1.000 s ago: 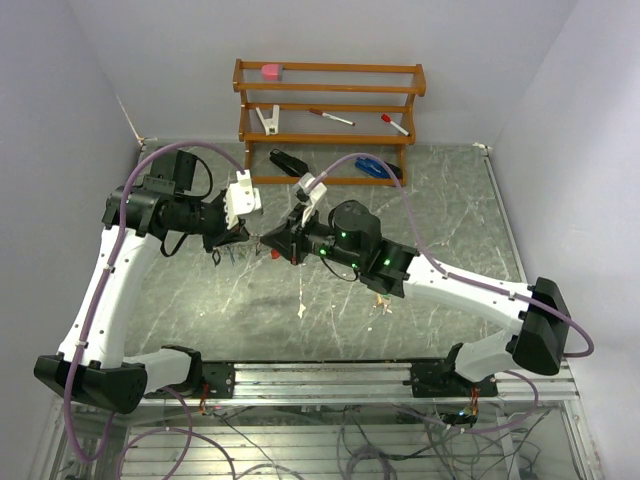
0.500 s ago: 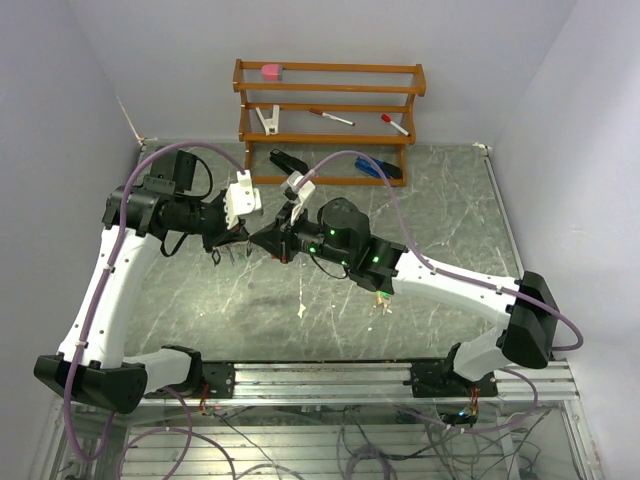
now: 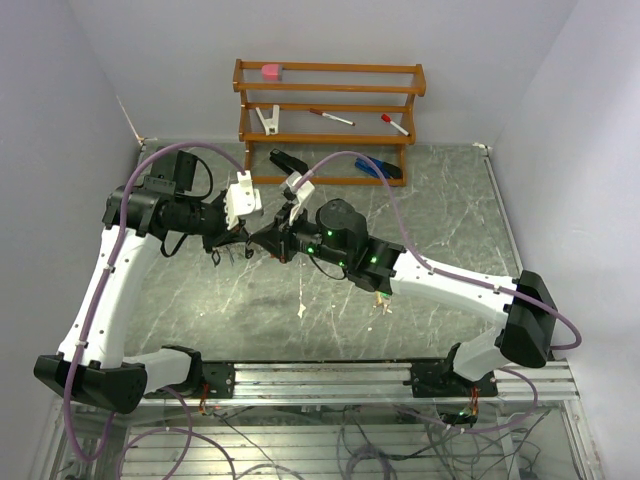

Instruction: Put the keys on the keyring

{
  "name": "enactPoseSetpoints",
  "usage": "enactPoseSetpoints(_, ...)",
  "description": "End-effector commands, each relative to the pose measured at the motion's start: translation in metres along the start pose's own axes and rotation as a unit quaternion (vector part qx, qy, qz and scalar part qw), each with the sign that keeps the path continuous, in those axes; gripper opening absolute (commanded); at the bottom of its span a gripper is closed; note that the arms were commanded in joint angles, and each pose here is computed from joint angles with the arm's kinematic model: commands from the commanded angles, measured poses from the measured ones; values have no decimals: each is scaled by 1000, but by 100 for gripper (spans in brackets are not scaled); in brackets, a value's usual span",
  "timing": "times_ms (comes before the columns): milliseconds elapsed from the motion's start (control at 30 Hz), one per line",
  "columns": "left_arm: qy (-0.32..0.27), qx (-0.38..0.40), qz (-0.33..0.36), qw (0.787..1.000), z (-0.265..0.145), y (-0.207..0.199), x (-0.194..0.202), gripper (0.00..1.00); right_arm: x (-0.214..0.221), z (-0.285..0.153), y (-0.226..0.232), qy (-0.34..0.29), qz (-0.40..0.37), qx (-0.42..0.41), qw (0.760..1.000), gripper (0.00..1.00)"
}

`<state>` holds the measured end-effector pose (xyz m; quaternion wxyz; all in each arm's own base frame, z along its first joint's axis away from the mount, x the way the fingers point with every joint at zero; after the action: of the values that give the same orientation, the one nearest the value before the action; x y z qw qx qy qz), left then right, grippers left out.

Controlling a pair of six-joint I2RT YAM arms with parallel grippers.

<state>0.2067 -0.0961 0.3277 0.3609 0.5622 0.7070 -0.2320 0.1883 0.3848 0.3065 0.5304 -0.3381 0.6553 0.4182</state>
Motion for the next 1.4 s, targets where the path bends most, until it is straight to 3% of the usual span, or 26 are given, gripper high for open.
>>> enactPoseSetpoints(0, -33, 0, 30, 999, -8, -4, -17, 7, -16, 1, 1, -23, -8, 13, 1000, 0)
enactPoseSetpoints(1367, -32, -17, 37, 999, -16, -4, -22, 7, -10, -22, -13, -4, -10, 101, 995, 0)
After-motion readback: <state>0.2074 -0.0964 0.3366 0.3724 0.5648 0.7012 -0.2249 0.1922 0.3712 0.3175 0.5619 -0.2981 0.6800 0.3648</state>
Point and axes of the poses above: each gripper's point midway between its finger pads, its own z axis out along the fingers, its own y axis along the line the jaws close on, x = y × z, the point moved 7 cm from there along -z, back along the fingers, and after that the axes turned 6 degrees about -z, right-handed, at the moved point
